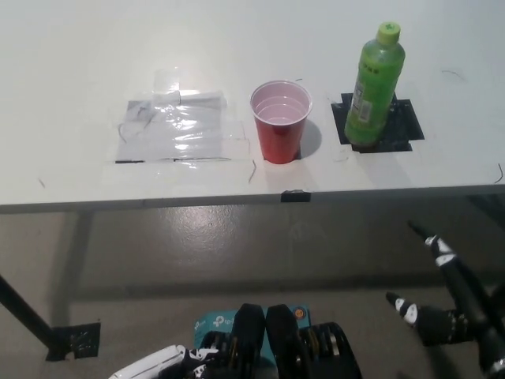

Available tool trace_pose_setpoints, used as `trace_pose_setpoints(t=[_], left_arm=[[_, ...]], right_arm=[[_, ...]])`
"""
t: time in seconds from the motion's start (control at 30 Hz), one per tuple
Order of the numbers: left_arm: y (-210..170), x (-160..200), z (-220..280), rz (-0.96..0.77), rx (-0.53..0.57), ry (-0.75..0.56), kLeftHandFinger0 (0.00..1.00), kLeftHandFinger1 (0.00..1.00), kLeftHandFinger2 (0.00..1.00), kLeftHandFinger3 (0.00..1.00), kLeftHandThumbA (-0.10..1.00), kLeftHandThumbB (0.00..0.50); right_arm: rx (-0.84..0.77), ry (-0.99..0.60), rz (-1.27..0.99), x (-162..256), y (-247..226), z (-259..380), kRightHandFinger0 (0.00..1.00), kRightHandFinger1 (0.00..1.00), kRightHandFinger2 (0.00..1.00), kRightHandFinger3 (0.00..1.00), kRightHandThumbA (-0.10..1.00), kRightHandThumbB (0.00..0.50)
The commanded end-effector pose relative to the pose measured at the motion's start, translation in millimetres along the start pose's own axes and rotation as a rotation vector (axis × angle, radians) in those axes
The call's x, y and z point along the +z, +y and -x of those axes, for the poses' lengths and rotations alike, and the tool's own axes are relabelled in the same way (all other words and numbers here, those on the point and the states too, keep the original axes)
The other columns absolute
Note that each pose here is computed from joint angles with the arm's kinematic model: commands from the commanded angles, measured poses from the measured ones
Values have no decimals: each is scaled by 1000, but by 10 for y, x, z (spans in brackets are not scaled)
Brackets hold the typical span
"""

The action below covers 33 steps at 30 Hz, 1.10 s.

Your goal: The robot uses its right hand to pick up a bottle kept in the middle of the desk and tilt it into a cup kept next to it to pour water out

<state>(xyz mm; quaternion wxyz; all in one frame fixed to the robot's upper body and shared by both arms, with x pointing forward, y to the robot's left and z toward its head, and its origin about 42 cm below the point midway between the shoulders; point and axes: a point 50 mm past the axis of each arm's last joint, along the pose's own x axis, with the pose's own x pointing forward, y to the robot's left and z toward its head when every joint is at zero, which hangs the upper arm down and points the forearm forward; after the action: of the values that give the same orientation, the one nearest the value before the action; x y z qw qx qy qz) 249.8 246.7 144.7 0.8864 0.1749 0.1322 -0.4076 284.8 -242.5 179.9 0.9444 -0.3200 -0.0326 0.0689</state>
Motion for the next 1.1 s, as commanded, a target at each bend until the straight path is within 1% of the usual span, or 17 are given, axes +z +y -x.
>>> trace_pose_setpoints(t=[0.0,0.1,0.2,0.37,0.4,0.43,0.47,0.5,0.53,0.6,0.67,0.7,0.8,0.9,1.03,1.07], left_arm=[[31,77,40,-17,-28,-17,1000,1000,1000,1000,347,500],[10,65,53,-5,-32,-3,1000,1000,1000,1000,344,500],[-6,51,54,2,-28,2,1000,1000,1000,1000,337,500],[-24,35,43,0,-37,0,1000,1000,1000,1000,332,500],[-23,27,42,2,-37,-2,1000,1000,1000,1000,330,500],[-23,27,42,2,-37,-2,1000,1000,1000,1000,329,500],[-24,30,43,5,-36,-2,1000,1000,1000,1000,322,500],[-26,35,46,5,-35,0,1000,1000,1000,1000,321,500],[-32,27,45,7,-32,7,1000,1000,1000,1000,312,500],[-37,32,43,16,-32,1,1000,1000,1000,1000,310,500],[-36,26,44,12,-31,1,1000,1000,1000,1000,321,500],[-61,12,37,16,-38,8,1000,1000,1000,1000,322,500],[-59,6,32,7,-37,8,1000,1000,1000,1000,347,500],[-58,8,29,0,-39,8,1000,1000,1000,1000,345,500],[-67,9,1,0,-49,8,1000,1000,1000,1000,354,500],[-67,7,0,8,-51,8,1000,1000,1000,1000,338,500]], right_arm=[[-152,45,56,175,-322,-245,1000,1000,1000,1000,1000,500],[-188,60,61,208,-377,-364,1000,1000,1000,1000,1000,500],[-231,58,25,283,-494,-639,1000,1000,1000,1000,1000,500],[-250,64,-34,365,-623,-953,1000,1000,1000,1000,1000,500],[-256,57,-64,423,-655,-1103,1000,1000,1000,1000,1000,500],[-256,57,-64,423,-655,-1103,1000,1000,1000,1000,1000,500],[-256,55,-88,462,-665,-1194,1000,1000,1000,1000,972,500],[-251,56,-95,487,-671,-1257,1000,1000,1000,1000,974,500],[-247,61,-114,538,-664,-1385,1000,1000,1000,1000,947,500],[-241,77,-133,567,-653,-1516,1000,1000,1000,1000,948,500],[-220,95,-209,608,-615,-1723,1000,1000,1000,1000,839,500],[-216,108,-216,581,-593,-1740,1000,1000,1000,1000,823,500],[-205,132,-222,608,-540,-1879,1000,1000,1000,1000,816,500],[-177,148,-210,698,-436,-2043,1000,1000,1000,1000,812,500],[-175,152,-192,733,-414,-2096,1000,1000,1000,1000,812,500],[-169,152,-175,795,-382,-2158,1000,1000,1000,1000,821,500]])
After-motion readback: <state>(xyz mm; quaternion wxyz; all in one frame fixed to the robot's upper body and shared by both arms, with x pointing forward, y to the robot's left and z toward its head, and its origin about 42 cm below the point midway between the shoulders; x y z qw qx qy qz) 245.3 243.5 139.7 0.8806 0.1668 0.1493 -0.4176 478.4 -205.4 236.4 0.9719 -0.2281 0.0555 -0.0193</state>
